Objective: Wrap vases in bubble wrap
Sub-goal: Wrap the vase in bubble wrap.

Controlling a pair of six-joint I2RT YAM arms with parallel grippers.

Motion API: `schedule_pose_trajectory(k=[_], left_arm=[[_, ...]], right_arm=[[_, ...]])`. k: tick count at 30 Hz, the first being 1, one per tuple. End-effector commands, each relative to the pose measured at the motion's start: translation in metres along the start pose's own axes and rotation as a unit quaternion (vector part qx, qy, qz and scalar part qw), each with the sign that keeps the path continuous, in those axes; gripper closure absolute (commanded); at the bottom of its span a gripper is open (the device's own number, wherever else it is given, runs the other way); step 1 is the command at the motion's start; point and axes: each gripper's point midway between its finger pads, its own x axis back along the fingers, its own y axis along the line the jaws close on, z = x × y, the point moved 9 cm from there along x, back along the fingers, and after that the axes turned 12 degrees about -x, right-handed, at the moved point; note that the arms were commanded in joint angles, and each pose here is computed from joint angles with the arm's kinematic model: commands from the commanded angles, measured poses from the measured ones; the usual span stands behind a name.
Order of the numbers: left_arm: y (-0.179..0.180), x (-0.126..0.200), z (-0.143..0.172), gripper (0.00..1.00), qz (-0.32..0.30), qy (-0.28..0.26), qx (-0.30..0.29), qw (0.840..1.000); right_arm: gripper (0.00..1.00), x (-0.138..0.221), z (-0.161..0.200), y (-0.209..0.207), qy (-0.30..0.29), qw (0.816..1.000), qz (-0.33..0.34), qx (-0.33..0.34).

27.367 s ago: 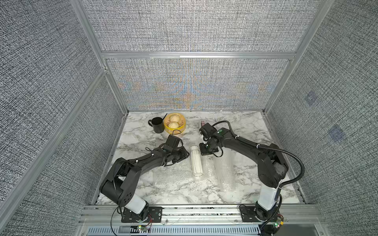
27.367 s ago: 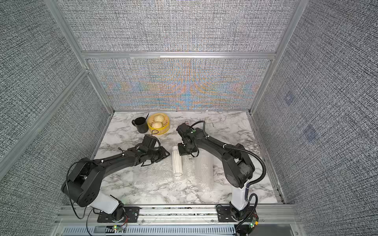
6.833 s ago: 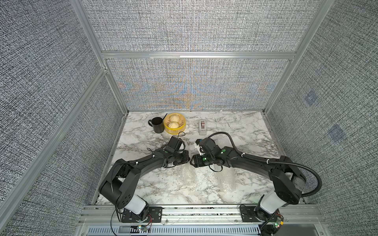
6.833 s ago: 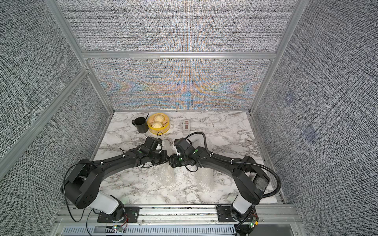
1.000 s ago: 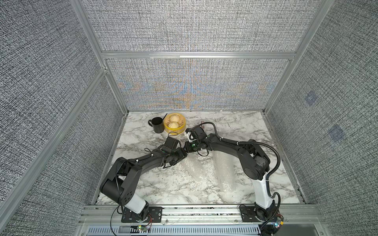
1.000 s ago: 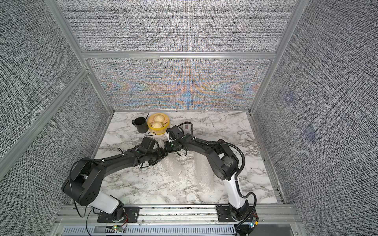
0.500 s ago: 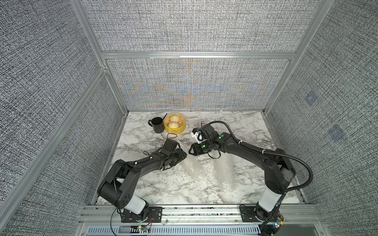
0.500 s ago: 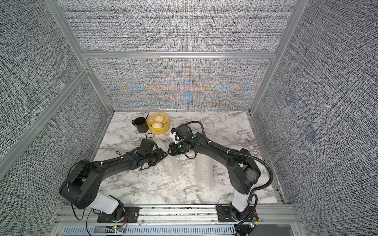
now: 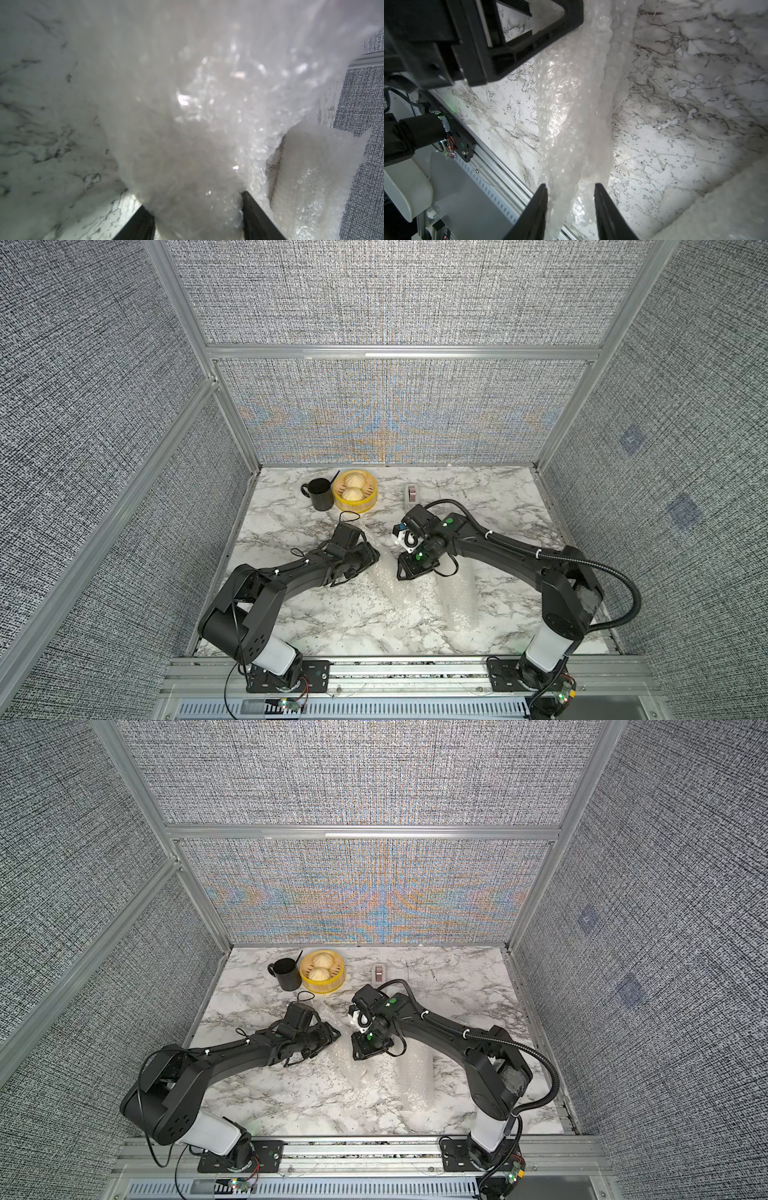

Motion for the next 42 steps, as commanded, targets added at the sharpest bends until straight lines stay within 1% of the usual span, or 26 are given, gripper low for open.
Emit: schedule_pose_trajectory(k=[1,4,9,14,17,20,24,27,30,32,36,38,40,42], left_arm=[[0.028,0.000,0.022,0.39,-0.090,0.054,0.007,0.994],[0.028,0.000,0.023,0.39,-0.091,0.054,0.008,0.994],[0.023,0.004,0.020,0.39,-0.080,0.048,0.006,0.996],[0.015,0.009,0.015,0.39,-0.056,0.039,-0.008,0.998],[0.015,0.012,0.012,0.39,-0.050,0.037,-0.019,0.998],[0.016,0.015,0.009,0.38,-0.039,0.035,-0.049,0.997],[0.013,0.016,0.003,0.38,-0.013,0.040,-0.098,0.994],[0.008,0.021,0.000,0.38,0.005,0.034,-0.114,0.993],[0.007,0.028,-0.001,0.36,0.004,0.018,-0.112,0.994],[0.004,0.028,-0.004,0.35,0.008,0.019,-0.118,0.993],[-0.005,0.024,-0.020,0.33,0.000,0.023,-0.135,0.991],[-0.004,0.021,-0.028,0.33,-0.005,0.017,-0.138,0.990],[-0.002,0.018,-0.036,0.33,-0.011,0.021,-0.131,0.991],[-0.002,0.012,-0.043,0.34,-0.021,0.025,-0.138,0.990]], right_arm=[[0.70,-0.010,0.003,-0.010,0.020,0.999,0.030,0.004],[0.73,-0.020,0.003,-0.014,0.027,0.999,0.033,0.006],[0.81,-0.033,0.004,-0.015,0.034,0.999,0.018,0.011],[0.86,-0.045,0.012,-0.005,0.037,0.999,-0.029,0.005],[0.87,-0.052,0.014,0.005,0.044,0.998,-0.046,0.004],[0.87,-0.056,0.015,0.018,0.036,0.997,-0.069,-0.004],[0.87,-0.065,0.013,0.032,0.021,0.996,-0.081,-0.020],[0.87,-0.069,0.011,0.033,0.014,0.996,-0.084,-0.032],[0.87,-0.066,0.014,0.031,0.001,0.996,-0.081,-0.037],[0.87,-0.066,0.015,0.030,0.001,0.996,-0.082,-0.038],[0.87,-0.069,0.017,0.027,0.004,0.996,-0.081,-0.038],[0.87,-0.069,0.018,0.027,0.003,0.996,-0.080,-0.039],[0.87,-0.069,0.018,0.027,0.001,0.996,-0.082,-0.038],[0.87,-0.069,0.018,0.026,0.000,0.996,-0.082,-0.039]])
